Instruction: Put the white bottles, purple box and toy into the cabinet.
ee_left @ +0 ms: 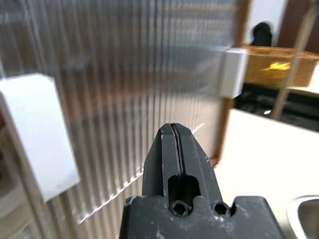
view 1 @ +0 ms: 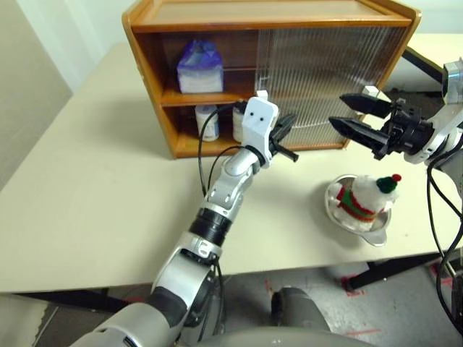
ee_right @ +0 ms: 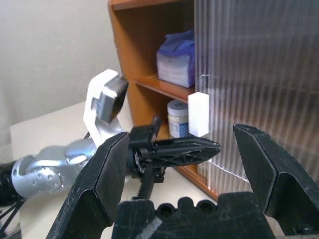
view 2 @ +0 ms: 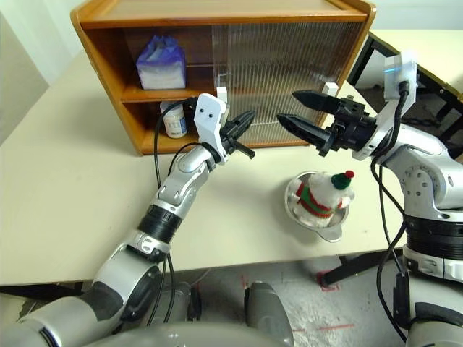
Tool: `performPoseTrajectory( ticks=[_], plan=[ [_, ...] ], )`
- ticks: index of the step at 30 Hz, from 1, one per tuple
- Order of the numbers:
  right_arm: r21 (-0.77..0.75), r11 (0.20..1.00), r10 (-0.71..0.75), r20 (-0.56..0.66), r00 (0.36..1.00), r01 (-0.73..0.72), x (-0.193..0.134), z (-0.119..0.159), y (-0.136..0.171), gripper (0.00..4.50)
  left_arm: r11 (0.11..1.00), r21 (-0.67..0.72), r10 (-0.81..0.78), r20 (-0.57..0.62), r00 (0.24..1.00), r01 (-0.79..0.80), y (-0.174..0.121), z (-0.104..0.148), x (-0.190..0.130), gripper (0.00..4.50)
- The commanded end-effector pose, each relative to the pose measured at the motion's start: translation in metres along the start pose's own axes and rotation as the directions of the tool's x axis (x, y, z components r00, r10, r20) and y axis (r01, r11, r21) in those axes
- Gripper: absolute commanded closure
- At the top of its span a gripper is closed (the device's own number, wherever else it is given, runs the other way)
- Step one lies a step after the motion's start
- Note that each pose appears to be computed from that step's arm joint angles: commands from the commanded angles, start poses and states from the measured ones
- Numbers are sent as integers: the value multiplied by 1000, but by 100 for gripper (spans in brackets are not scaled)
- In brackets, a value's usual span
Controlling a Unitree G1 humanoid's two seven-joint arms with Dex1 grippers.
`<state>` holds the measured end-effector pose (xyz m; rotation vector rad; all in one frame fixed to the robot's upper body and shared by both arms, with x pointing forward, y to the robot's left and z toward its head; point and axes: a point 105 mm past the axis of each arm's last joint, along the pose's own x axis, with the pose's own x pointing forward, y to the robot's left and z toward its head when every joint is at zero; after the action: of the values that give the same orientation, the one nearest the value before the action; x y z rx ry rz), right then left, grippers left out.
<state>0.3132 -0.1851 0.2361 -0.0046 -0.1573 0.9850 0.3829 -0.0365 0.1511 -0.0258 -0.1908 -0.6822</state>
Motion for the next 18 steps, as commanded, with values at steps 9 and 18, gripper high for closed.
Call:
performPoseTrajectory(
  ticks=[9, 18],
  plan=[
    [-17, 1000, 1, 2, 1000, -1, 1, 8, 1, 0, 990, 61, 125, 91, 988, -130, 5, 21, 21, 447],
    [-13, 1000, 9, 4, 1000, -8, 3, 6, -1, 0, 978, 53, 193, 105, 975, -200, 19, 21, 6, 447]
  ],
)
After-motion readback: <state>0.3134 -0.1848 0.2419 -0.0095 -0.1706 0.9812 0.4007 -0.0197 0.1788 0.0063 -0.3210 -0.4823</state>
